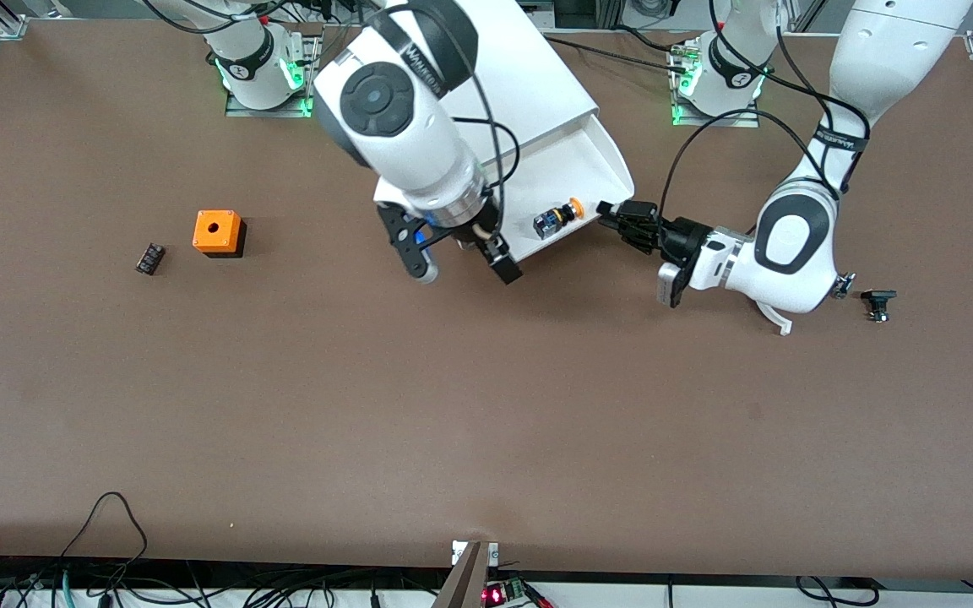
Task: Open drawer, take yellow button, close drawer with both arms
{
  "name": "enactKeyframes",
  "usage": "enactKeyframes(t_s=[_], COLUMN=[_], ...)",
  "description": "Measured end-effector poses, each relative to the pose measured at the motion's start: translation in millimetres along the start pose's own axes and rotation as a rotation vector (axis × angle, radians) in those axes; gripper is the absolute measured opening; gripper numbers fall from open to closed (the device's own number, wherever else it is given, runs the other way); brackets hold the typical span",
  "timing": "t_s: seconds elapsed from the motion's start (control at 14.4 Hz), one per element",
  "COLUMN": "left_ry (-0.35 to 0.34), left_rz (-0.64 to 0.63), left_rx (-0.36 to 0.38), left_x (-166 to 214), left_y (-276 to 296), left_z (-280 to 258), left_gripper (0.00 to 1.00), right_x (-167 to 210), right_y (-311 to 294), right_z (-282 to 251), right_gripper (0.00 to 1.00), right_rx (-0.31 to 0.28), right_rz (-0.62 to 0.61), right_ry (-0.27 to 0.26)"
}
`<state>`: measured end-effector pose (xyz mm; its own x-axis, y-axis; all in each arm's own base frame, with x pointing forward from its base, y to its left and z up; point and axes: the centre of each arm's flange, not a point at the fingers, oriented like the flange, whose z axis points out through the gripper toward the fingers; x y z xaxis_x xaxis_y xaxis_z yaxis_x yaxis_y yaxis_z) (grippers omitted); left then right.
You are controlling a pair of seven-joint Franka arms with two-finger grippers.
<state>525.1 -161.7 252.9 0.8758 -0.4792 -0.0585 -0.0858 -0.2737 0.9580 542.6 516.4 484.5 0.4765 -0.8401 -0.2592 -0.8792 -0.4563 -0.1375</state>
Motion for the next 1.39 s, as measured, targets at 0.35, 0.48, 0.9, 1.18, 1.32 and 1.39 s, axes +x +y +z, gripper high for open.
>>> enactKeyframes(t_s=[0.35,0.48,0.9,1.18,1.32,1.39], left_ry=[-0.101,-0.149,-0.152,-0.171,-0.188,-0.182], left_rz=[-0.079,-0.161,-0.412,-0.483,-0.485,-0.481], left_rx=[0.159,0.275,0.635,0.945,1.094,1.143], left_x=[15.4,20.4,20.0,14.8,16.3,17.9], left_y=[47.5,81.2,154.8,181.2,195.7,204.6], left_z=[-73.5,-106.5,-171.5,-187.6,-184.3,-184.2], left_gripper=[0.99,1.00,1.00,1.00,1.00,1.00], right_x=[-53.1,-72.9,-78.0,-78.7,-79.7,-80.1], right_y=[18.4,26.2,28.8,25.8,26.3,26.3], right_z=[44.3,77.9,112.6,103.6,100.3,99.0], right_gripper=[1.00,1.00,0.94,0.65,0.43,0.34], right_rx=[-0.030,-0.039,-0.047,-0.034,-0.034,-0.033], right_rz=[0.023,0.026,0.033,0.034,0.032,0.032], right_ry=[0.063,0.090,0.106,0.102,0.102,0.102])
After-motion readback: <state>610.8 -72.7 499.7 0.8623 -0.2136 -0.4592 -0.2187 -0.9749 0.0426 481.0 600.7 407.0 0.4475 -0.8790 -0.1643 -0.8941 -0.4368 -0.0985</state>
